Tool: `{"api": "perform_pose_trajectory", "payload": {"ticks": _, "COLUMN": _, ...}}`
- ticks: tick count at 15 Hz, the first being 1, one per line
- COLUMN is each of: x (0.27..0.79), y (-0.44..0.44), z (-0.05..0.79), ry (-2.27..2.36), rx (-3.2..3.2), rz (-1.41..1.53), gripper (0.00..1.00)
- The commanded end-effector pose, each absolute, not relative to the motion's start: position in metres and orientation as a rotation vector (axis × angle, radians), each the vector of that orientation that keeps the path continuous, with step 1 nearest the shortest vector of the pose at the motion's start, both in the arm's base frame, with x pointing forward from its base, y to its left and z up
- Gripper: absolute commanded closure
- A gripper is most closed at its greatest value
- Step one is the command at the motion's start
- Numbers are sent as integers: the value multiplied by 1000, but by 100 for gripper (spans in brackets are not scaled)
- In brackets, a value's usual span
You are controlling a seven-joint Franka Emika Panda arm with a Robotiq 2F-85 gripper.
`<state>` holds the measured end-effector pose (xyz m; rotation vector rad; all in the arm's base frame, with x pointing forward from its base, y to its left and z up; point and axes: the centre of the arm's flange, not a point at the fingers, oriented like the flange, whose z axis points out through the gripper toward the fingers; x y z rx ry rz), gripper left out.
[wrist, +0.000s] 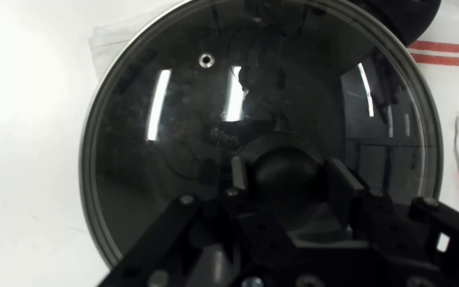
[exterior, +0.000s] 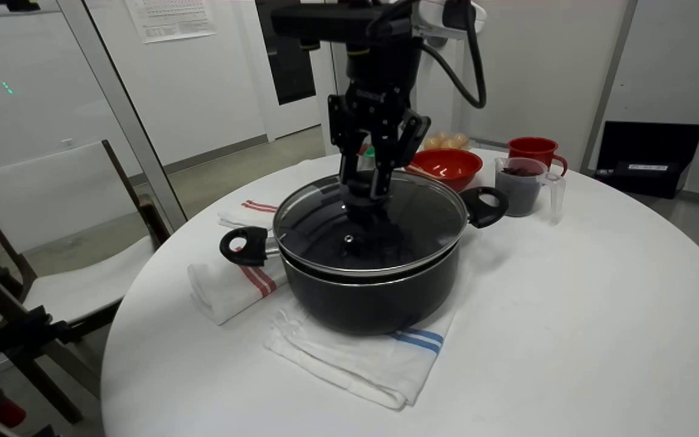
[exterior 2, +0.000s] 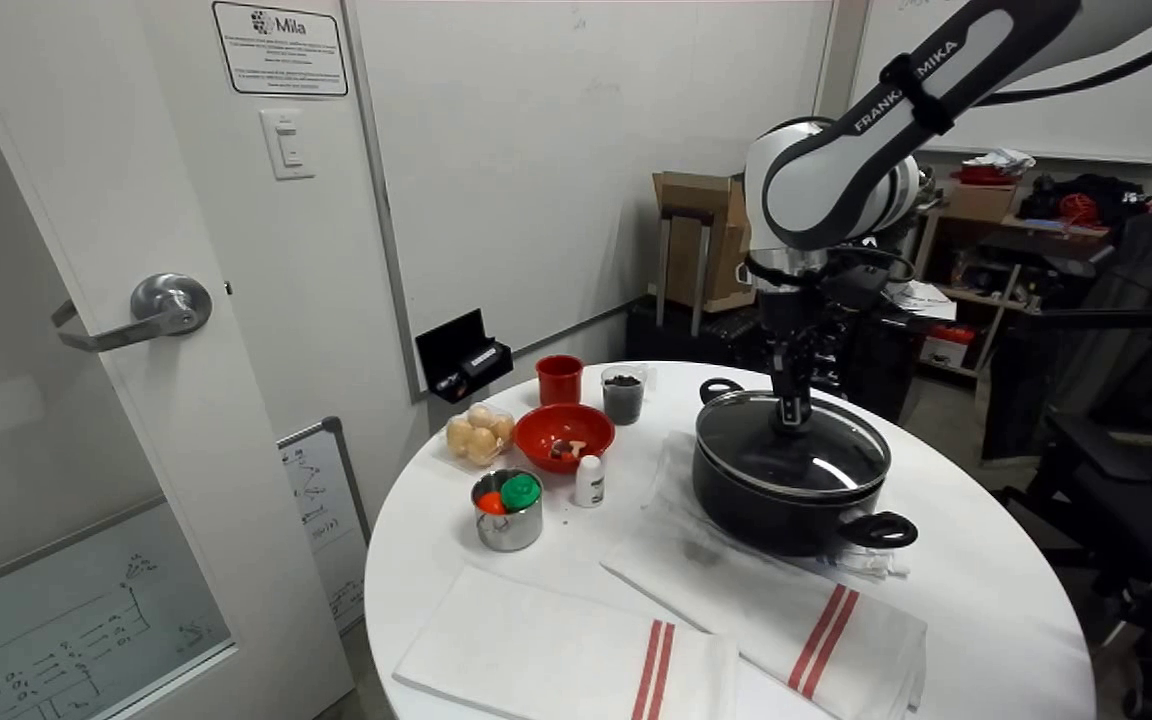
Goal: Put the glass lid on the pot.
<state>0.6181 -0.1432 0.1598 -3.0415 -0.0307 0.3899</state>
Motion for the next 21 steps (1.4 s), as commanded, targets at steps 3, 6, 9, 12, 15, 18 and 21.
{"api": "perform_pose_trajectory", "payload": {"ticks": 3, "x": 630, "y": -137, "z": 165, "ry": -46, "rx": -3054, "rz": 434, "gripper": 75}}
{"api": "perform_pose_trajectory", "payload": {"ticks": 6, "x": 629, "y": -136, "z": 160, "ry": -47, "rx": -3048, "rz": 447, "gripper": 75}}
{"api": "perform_pose_trajectory", "payload": {"ticks": 9, "x": 628, "y": -138, "z": 158, "ry": -40, "rx": -3045, "rz": 454, "gripper": 75}}
{"api": "perform_pose_trajectory", "payload": {"ticks": 12, "x": 627, "y": -141, "z": 157, "ry": -28, "rx": -3038, "rz": 453, "gripper": 75}}
{"api": "perform_pose_trajectory", "payload": {"ticks": 15, "x": 626, "y": -145, "z": 156, "ry": -16, "rx": -3031, "rz": 453, "gripper": 75}}
{"api": "perform_pose_trajectory", "payload": {"ticks": 18, "x": 624, "y": -148, "z": 153, "ry": -7, "rx": -3027, "rz": 455, "gripper": 75}}
{"api": "perform_pose_trajectory", "payload": {"ticks": 21, "x": 625, "y": -147, "z": 152, "ry": -13, "rx": -3028, "rz": 455, "gripper": 75}}
